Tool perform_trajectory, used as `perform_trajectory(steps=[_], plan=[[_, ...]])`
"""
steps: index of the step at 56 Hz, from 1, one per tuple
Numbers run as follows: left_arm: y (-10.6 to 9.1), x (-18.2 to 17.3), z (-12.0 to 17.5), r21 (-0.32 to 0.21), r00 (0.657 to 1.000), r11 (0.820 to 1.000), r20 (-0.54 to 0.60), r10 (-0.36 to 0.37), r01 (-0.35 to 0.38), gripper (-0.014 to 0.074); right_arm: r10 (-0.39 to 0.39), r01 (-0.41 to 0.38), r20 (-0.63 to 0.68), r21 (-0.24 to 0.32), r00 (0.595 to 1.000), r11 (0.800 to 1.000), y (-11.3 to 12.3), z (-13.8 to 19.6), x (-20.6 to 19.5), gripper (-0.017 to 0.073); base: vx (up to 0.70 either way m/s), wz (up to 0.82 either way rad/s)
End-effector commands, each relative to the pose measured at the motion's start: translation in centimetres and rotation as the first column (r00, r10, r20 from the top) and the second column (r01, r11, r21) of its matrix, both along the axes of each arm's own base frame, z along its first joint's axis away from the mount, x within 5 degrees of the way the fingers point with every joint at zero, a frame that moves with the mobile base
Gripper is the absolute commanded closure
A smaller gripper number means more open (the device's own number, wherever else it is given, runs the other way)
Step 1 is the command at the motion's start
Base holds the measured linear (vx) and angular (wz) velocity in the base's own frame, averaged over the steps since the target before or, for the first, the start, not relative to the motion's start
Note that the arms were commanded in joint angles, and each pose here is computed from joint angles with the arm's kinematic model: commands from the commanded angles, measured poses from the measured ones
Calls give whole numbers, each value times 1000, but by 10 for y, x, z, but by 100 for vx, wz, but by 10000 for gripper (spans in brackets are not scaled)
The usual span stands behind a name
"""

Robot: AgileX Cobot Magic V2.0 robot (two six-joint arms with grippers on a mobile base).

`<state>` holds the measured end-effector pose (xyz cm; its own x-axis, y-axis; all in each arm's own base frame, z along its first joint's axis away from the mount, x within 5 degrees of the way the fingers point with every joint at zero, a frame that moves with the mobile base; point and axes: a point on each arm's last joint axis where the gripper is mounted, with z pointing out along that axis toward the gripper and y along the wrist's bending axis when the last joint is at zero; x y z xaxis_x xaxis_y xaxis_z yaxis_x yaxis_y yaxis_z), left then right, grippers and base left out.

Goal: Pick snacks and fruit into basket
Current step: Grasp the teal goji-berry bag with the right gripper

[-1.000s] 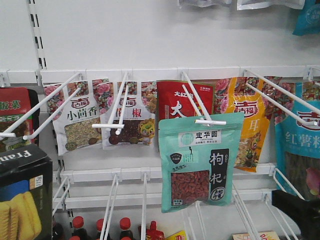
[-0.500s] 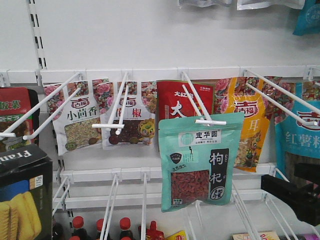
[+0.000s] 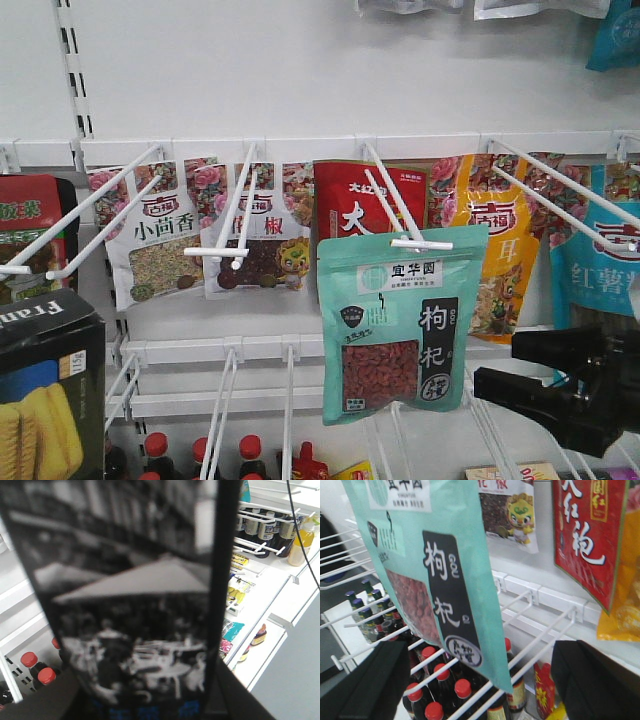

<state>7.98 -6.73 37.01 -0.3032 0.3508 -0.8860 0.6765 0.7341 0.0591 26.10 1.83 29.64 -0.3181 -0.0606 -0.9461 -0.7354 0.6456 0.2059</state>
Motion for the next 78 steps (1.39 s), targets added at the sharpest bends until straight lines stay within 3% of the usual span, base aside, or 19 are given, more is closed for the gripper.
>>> perform_trajectory(steps=[1,11,36,51,61,73,78], plan=[[0,1,20,-81,996,997,94,9,-1,601,48,-56,105,74,993,996,1,23,7,-52,0,0],[0,1,20,-81,996,997,94,9,-1,601,127,-146,130,146,983,978,3,24,22,-41,0,0],[0,1,20,-81,996,997,94,9,-1,601,282,-302,150,137,948,943,47,12,55,-34,0,0],[0,1,20,-81,996,997,94,9,-1,601,321,-342,158,136,934,930,65,11,54,4,0,0],[0,1,20,-81,996,997,94,9,-1,601,323,-344,157,133,933,930,65,10,54,188,0,0],[0,1,20,-81,996,997,94,9,-1,601,336,-356,157,124,929,926,65,11,52,567,0,0],[0,1,20,-81,996,997,94,9,-1,601,358,-376,153,114,921,919,66,10,50,572,0,0]])
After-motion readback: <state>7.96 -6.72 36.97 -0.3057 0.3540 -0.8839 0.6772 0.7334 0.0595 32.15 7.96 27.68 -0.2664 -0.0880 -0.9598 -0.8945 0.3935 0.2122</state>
